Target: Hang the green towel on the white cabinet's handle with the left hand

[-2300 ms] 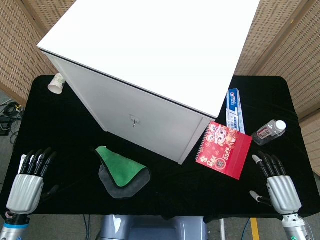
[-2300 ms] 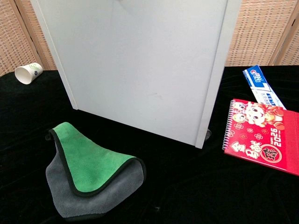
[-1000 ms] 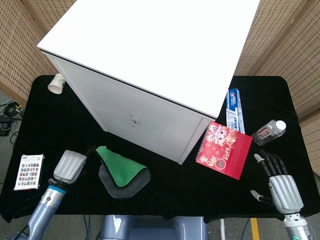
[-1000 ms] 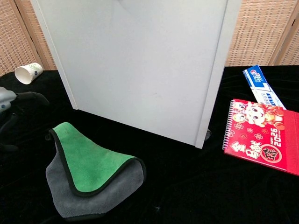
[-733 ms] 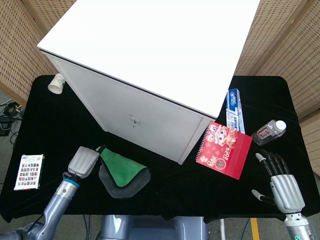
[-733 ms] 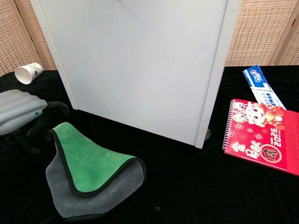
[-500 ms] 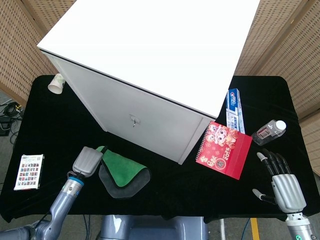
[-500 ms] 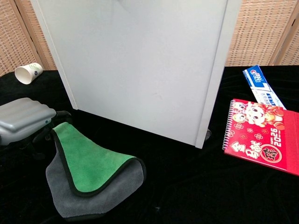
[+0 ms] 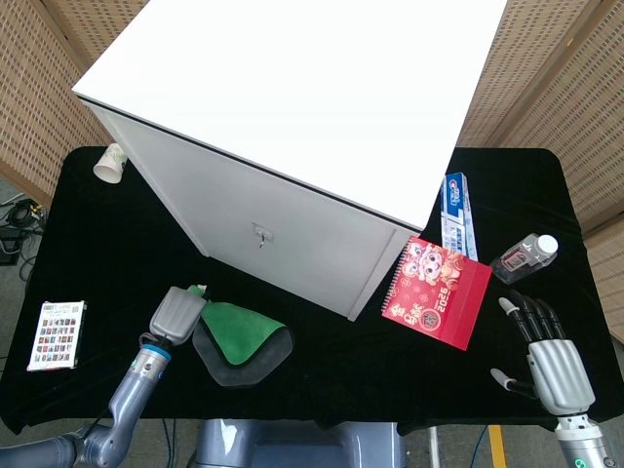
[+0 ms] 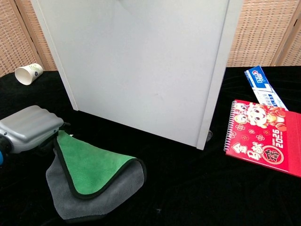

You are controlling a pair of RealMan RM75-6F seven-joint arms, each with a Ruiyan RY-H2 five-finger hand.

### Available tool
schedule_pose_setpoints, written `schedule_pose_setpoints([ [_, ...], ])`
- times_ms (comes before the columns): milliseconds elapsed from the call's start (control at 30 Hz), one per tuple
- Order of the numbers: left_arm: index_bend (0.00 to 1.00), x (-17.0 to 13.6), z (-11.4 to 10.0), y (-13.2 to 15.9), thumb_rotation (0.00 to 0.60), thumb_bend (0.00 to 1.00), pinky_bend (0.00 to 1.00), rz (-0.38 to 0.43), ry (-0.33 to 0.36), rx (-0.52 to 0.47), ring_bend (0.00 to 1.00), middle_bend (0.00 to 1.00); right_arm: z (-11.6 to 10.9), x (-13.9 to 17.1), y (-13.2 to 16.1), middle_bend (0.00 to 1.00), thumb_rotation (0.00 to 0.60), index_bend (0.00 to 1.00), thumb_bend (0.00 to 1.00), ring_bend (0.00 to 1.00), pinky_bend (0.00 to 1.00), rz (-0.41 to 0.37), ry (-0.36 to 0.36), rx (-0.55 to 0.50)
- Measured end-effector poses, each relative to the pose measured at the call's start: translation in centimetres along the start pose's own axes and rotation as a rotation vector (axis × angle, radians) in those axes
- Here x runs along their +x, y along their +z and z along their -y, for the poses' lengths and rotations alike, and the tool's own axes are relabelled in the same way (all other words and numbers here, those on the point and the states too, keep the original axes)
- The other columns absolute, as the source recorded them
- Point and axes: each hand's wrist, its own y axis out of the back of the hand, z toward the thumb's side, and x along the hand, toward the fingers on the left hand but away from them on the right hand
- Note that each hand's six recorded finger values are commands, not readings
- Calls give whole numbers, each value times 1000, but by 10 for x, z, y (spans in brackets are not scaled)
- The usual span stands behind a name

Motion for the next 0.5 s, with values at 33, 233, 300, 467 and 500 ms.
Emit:
schedule_pose_setpoints([
  [33, 520, 0, 1, 1, 600, 664, 625, 1, 6, 3, 724, 760, 0, 0, 0, 0, 600, 0, 150, 0, 0, 0, -1, 0],
  [233, 619, -2, -7, 0, 600, 706, 625, 9, 88, 30, 735, 772, -4, 0, -1, 0, 600, 0, 150, 0, 0, 3, -11, -11],
  [300, 677, -6, -15, -1, 600, 706, 625, 16, 133, 29, 739, 775, -5, 0, -1, 0, 600, 0, 150, 0, 0, 1, -13, -12],
  [467, 775, -20, -42, -4, 600, 706, 625, 55, 250, 47, 740, 777, -5, 1, 0, 0, 600, 0, 150, 0, 0, -2, -12, -13],
  [500, 791, -23, -47, -4, 600, 706, 625, 66, 273, 54, 740, 777, -5, 1, 0, 0, 600, 0, 150, 0, 0, -2, -13, -14],
])
